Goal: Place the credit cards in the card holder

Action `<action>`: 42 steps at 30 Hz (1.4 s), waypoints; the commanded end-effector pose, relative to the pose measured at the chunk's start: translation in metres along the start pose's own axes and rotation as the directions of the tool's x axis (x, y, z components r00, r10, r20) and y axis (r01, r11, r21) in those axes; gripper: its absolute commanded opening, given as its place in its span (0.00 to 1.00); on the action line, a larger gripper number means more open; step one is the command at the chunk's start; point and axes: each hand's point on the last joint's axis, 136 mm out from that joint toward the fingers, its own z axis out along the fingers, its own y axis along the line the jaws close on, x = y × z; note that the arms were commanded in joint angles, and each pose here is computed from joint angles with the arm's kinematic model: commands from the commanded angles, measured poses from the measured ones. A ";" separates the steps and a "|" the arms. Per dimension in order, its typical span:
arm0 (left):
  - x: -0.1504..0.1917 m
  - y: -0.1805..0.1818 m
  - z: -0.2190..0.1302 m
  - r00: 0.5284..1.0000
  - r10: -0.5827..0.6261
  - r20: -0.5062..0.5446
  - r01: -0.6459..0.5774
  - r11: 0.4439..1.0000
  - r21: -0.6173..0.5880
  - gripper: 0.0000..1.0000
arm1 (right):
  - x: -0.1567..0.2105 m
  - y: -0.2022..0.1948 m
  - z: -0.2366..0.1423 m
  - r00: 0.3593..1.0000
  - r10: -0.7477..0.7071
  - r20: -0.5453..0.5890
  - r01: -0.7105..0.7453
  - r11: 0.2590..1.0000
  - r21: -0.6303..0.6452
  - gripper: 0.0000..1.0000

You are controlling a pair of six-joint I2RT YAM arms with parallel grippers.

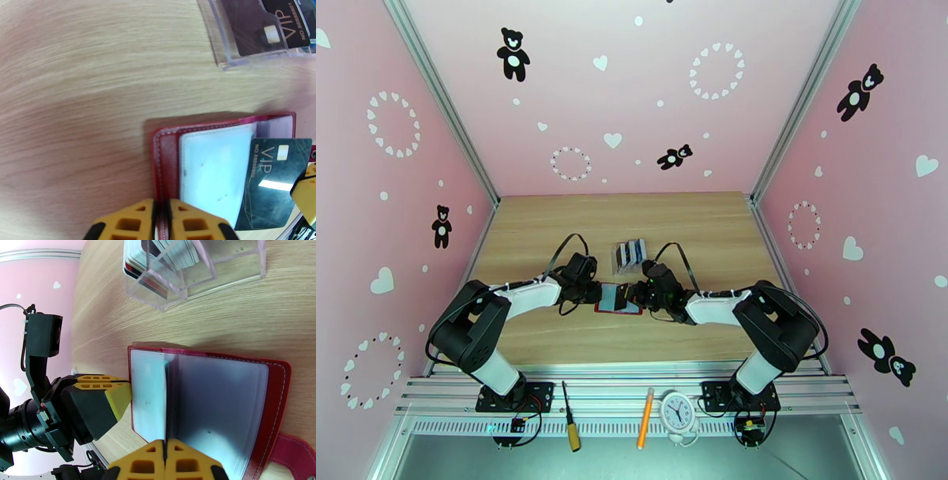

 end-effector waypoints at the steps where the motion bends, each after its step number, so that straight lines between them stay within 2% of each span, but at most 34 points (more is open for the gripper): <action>1: 0.004 -0.001 0.003 1.000 0.016 -0.026 -0.016 1.000 -0.005 0.17 | 0.000 -0.011 0.004 1.000 0.008 0.003 -0.008 1.000 0.018 0.00; 30: 0.008 0.002 0.007 0.999 0.010 -0.046 -0.010 1.000 -0.016 0.14 | 0.005 -0.019 0.008 1.000 -0.007 -0.027 0.009 0.999 0.050 0.00; 42: 0.009 0.002 0.008 0.999 0.008 -0.051 -0.009 1.000 -0.015 0.14 | 0.005 -0.036 0.007 0.998 0.043 0.037 -0.047 0.994 0.101 0.00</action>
